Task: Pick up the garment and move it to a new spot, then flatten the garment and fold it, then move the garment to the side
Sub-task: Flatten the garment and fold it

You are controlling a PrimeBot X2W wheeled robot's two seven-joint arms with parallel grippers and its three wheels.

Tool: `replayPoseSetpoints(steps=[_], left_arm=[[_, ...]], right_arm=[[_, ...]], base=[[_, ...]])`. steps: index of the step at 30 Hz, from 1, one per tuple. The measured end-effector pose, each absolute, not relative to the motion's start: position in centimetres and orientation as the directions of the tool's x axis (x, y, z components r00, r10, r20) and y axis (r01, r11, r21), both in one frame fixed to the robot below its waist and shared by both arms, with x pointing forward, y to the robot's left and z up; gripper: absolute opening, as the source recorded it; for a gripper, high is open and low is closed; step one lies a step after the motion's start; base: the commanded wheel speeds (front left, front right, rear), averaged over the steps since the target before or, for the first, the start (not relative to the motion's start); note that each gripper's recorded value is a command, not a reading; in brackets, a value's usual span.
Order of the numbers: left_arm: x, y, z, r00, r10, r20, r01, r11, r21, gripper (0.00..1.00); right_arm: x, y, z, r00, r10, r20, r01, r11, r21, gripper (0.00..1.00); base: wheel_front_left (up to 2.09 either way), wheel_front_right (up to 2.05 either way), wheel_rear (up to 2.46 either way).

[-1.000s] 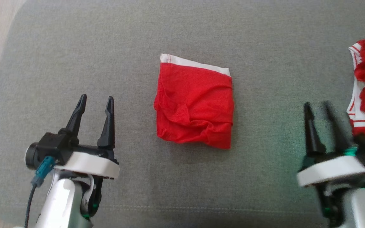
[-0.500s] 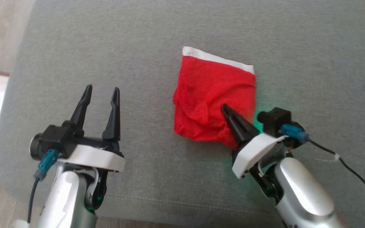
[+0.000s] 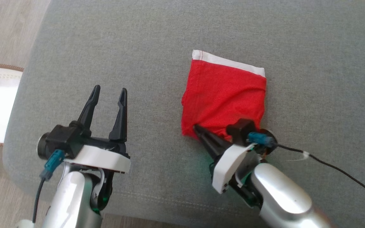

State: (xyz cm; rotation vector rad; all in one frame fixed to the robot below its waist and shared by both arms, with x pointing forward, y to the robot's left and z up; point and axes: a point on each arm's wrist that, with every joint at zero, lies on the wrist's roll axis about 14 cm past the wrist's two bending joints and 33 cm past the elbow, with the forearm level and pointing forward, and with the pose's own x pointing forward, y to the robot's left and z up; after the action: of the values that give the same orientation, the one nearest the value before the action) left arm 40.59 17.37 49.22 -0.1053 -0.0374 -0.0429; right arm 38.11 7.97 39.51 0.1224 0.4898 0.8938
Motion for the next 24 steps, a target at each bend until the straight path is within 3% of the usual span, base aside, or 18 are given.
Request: replayPoseSetpoints(steps=[6, 10, 12, 14, 15, 20, 24], left_arm=[[40.5, 17.4, 49.3, 0.998, -0.037, 0.040, 0.041, 0.994, -0.106, 1.00], [40.4, 17.6, 49.6, 0.998, -0.033, 0.051, 0.038, 0.994, -0.105, 1.00], [40.2, 18.0, 50.1, 0.998, -0.017, 0.064, 0.024, 0.995, -0.101, 1.00], [39.9, 18.3, 50.3, 0.998, -0.010, 0.067, 0.016, 0.995, -0.100, 1.00], [39.8, 18.3, 50.3, 0.998, -0.011, 0.069, 0.018, 0.995, -0.097, 1.00], [39.0, 18.2, 50.2, 0.998, -0.008, 0.065, 0.014, 0.995, -0.100, 1.00], [38.7, 17.3, 50.1, 0.997, -0.039, 0.064, 0.045, 0.995, -0.094, 1.00]], right_arm=[[36.9, 9.0, 38.8, 0.473, 0.798, -0.375, -0.753, 0.587, 0.299, 0.00], [38.0, 9.3, 41.3, 0.526, 0.807, -0.269, -0.745, 0.590, 0.310, 0.00], [40.0, 8.8, 45.4, 0.601, 0.789, -0.128, -0.733, 0.608, 0.307, 0.01], [41.2, 7.3, 47.6, 0.660, 0.749, -0.056, -0.703, 0.642, 0.305, 0.75], [41.5, 6.2, 48.1, 0.691, 0.721, -0.040, -0.680, 0.669, 0.301, 1.00], [42.1, -2.2, 47.7, 0.852, 0.520, -0.061, -0.489, 0.832, 0.262, 1.00], [41.8, -8.5, 48.1, 0.934, 0.351, -0.072, -0.330, 0.921, 0.207, 1.00]], base=[[0.00, 0.00, 0.00], [0.00, 0.00, 0.00], [0.00, 0.00, 0.00], [0.00, 0.00, 0.00], [0.00, 0.00, 0.00], [0.00, 0.00, 0.00], [0.00, 0.00, 0.00]])
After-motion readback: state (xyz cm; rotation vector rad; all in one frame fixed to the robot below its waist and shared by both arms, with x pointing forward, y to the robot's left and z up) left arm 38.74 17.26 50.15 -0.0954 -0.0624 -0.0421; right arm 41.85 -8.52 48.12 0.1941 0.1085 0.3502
